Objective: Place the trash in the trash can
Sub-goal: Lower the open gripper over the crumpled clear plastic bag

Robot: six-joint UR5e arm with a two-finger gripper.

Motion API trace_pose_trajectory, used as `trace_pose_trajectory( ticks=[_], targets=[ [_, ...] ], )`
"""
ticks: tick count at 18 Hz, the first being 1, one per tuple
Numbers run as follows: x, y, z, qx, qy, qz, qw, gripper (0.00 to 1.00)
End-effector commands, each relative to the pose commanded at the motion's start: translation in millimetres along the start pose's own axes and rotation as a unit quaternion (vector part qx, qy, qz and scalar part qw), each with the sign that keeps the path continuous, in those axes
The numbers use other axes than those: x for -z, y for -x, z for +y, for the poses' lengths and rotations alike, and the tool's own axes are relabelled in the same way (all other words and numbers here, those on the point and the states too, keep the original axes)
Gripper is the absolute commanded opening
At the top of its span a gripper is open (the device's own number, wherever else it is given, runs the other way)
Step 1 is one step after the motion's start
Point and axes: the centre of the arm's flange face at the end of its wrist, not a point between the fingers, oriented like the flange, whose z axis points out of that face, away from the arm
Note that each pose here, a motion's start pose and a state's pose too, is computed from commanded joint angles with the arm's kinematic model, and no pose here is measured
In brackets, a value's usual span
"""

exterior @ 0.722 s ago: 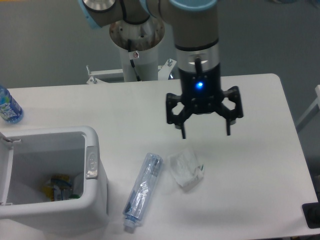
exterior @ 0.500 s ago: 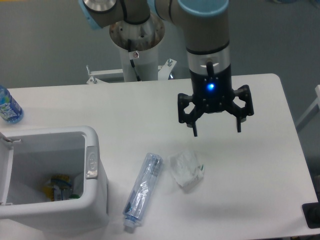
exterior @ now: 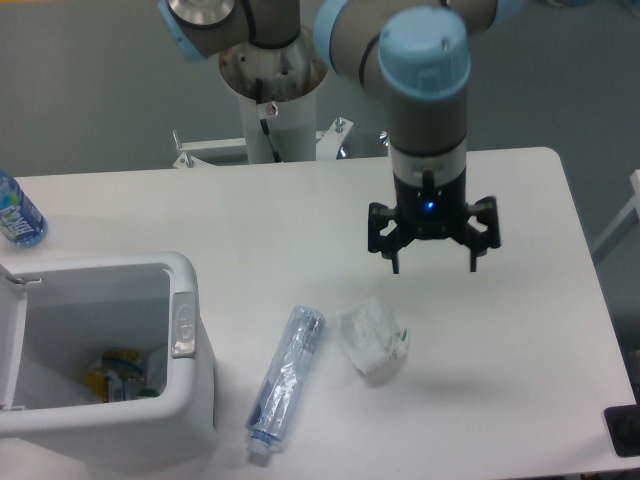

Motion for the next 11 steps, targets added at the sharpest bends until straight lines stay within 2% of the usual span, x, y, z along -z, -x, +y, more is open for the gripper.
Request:
trace_pose_trajectory(
  ticks=[5, 9, 11],
  targets=[
    [-72, -11, 9, 0.0, 0.032, 0.024, 0.9992, 1.0],
    [-117, -10, 6, -0.002, 0.05, 0.035, 0.9981, 1.0],
    [-125, -12, 8, -0.002, 0.051, 0.034, 0.9981, 1.0]
  ],
)
